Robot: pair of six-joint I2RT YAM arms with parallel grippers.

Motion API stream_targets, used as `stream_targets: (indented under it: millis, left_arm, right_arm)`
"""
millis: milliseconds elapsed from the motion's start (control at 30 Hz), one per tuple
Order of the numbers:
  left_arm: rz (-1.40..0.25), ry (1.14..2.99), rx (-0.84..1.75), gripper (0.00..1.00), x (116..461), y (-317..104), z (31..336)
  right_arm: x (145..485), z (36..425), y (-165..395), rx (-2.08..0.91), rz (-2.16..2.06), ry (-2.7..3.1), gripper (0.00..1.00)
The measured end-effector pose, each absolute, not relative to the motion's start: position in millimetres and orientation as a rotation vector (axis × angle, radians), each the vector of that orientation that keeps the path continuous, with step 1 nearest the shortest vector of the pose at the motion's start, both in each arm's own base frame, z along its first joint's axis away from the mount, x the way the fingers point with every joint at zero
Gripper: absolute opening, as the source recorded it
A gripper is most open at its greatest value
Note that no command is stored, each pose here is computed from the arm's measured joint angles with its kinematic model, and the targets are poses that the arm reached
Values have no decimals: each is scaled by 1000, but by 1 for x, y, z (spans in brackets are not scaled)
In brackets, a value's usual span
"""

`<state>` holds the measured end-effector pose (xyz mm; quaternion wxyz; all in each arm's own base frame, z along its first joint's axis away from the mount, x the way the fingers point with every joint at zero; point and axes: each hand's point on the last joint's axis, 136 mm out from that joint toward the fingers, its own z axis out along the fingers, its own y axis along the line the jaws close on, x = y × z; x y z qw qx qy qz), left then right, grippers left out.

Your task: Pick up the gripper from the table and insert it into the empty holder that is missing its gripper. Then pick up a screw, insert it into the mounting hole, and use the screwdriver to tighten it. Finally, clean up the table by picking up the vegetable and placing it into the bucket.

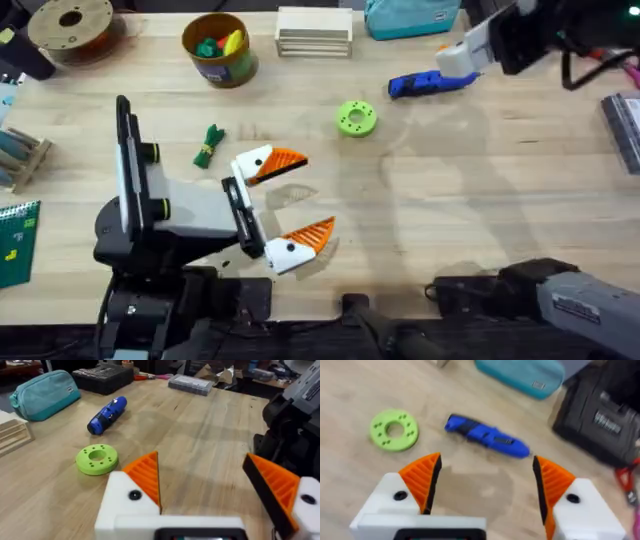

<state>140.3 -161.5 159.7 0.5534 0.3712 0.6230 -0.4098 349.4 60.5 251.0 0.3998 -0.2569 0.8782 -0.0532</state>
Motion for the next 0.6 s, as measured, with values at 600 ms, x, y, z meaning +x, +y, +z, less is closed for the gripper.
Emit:
stream_targets:
  millis: [600]
  left_arm:
    - [-862, 1656, 466, 985, 183, -131, 175]
  right_arm:
    - [309, 235, 53, -464, -38, 2405, 989]
